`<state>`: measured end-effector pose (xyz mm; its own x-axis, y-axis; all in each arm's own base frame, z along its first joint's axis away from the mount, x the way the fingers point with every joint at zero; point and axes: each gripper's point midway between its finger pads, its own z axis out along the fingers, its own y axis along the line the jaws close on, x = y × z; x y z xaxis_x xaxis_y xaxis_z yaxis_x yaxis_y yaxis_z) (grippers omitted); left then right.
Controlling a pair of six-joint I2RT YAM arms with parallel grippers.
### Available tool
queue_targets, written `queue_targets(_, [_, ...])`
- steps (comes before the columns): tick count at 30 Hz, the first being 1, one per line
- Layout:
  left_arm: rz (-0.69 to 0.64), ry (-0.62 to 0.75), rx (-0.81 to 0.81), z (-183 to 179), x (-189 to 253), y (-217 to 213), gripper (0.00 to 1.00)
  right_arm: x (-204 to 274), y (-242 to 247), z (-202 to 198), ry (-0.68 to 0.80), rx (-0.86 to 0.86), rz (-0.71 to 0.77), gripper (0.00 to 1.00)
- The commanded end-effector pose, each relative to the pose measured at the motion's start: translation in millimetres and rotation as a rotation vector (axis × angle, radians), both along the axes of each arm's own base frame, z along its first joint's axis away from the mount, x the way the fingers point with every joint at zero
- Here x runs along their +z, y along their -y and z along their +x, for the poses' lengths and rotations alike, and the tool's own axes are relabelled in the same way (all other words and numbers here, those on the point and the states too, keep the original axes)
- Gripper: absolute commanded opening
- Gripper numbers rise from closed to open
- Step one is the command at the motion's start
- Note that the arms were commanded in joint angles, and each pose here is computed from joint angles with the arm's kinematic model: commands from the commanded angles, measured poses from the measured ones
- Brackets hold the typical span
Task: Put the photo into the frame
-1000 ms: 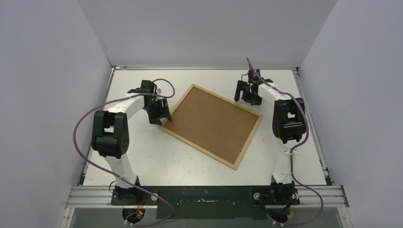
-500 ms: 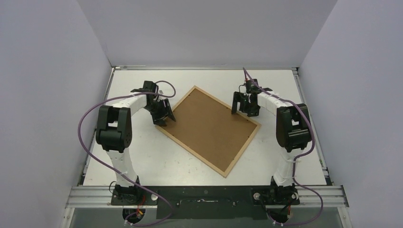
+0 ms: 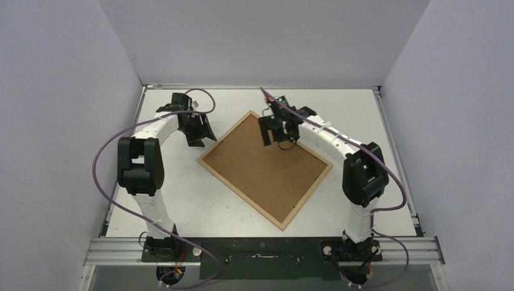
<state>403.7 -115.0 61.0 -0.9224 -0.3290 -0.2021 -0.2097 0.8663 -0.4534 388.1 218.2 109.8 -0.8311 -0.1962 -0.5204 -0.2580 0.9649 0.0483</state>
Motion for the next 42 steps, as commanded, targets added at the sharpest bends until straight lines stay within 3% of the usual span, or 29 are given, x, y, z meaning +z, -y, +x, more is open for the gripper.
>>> queue_targets(1, [0.104,0.181,0.088,19.6,58.0,-46.3,0.56,14.6,-72.8,-53.4,0.002,0.310,-0.023,0.86])
queue_targets(3, [0.145,0.193,0.181,20.8,66.5,-74.2,0.62,10.1,-96.5,-74.0,-0.008,0.406,-0.039,0.83])
queue_targets(5, [0.171,0.203,0.266,20.0,75.4,-100.7,0.85,4.1,-118.7,-96.8,-0.023,0.503,-0.056,0.80])
queue_targets(8, [0.210,0.211,0.343,17.6,85.4,-131.6,0.97,-6.9,-142.4,-123.2,-0.046,0.600,-0.081,0.78])
queue_targets(15, [0.256,0.196,0.423,5.1,97.1,-169.1,0.97,-36.7,-162.2,-159.9,-0.131,0.652,-0.150,0.71])
queue_targets(29, [0.313,0.127,0.598,-28.6,89.7,-200.6,0.97,-67.9,-176.5,-175.5,-0.193,0.677,-0.221,0.47])
queue_targets(33, [0.255,0.136,0.564,-26.2,93.8,-191.3,0.97,-74.5,-174.8,-182.9,-0.205,0.673,-0.245,0.39])
queue_targets(38, [0.215,0.140,0.546,-28.0,90.7,-182.5,0.97,-80.9,-165.1,-197.1,-0.229,0.652,-0.267,0.38])
queue_targets(42, [0.189,0.136,0.538,-30.1,87.4,-176.9,0.97,-86.2,-161.3,-194.0,-0.203,0.614,-0.302,0.25])
